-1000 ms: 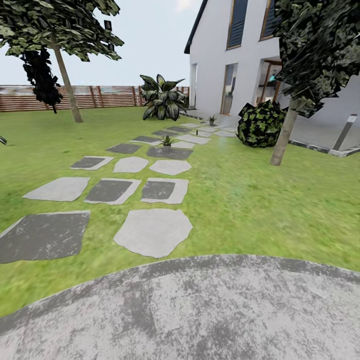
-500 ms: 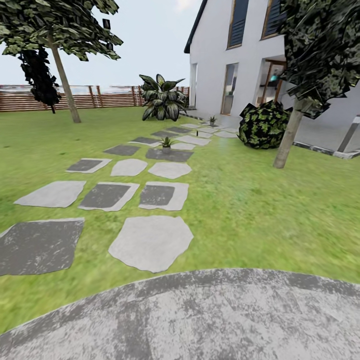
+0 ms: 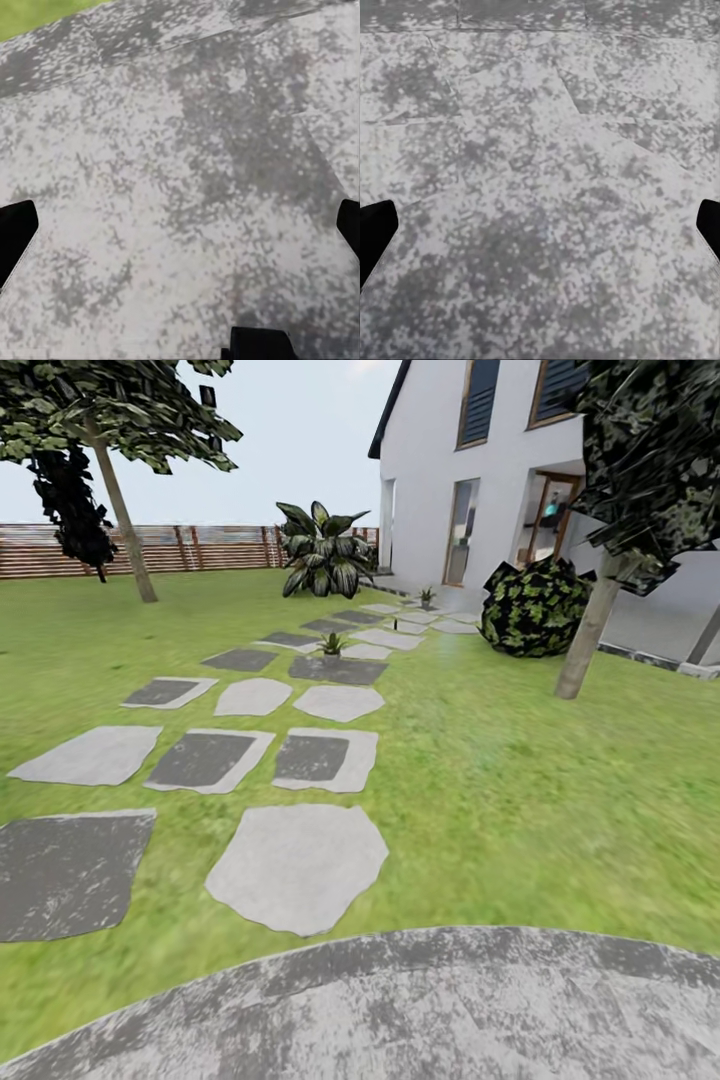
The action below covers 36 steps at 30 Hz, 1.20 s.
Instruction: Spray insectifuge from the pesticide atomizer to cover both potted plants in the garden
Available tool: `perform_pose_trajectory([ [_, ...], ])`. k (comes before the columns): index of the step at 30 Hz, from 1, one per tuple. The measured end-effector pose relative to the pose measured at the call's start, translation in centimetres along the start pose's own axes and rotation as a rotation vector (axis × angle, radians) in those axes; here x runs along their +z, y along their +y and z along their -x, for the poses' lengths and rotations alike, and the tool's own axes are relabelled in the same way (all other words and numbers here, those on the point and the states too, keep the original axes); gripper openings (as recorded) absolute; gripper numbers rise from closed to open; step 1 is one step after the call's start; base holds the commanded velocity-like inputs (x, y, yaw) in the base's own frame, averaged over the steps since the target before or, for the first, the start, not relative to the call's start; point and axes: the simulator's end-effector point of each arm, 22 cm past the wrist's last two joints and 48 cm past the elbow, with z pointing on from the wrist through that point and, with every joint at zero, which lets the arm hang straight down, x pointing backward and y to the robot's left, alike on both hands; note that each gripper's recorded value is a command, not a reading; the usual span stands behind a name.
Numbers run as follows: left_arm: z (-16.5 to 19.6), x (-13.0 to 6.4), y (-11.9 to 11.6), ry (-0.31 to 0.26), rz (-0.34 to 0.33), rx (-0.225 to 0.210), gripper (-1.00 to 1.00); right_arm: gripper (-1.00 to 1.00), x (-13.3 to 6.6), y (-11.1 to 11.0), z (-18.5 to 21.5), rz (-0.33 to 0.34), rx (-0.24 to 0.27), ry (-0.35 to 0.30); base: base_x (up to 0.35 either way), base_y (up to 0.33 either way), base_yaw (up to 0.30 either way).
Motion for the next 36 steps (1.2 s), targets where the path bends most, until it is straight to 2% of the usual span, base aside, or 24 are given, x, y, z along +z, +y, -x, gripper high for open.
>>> perform_pose_trajectory([
  [36,0.33,0.02,0.13,-0.007,0.001,0.000,1.00,1.00,0.01,-0.03,0.43,-0.001,0.000,-0.010,0.333,0.000,0.000],
])
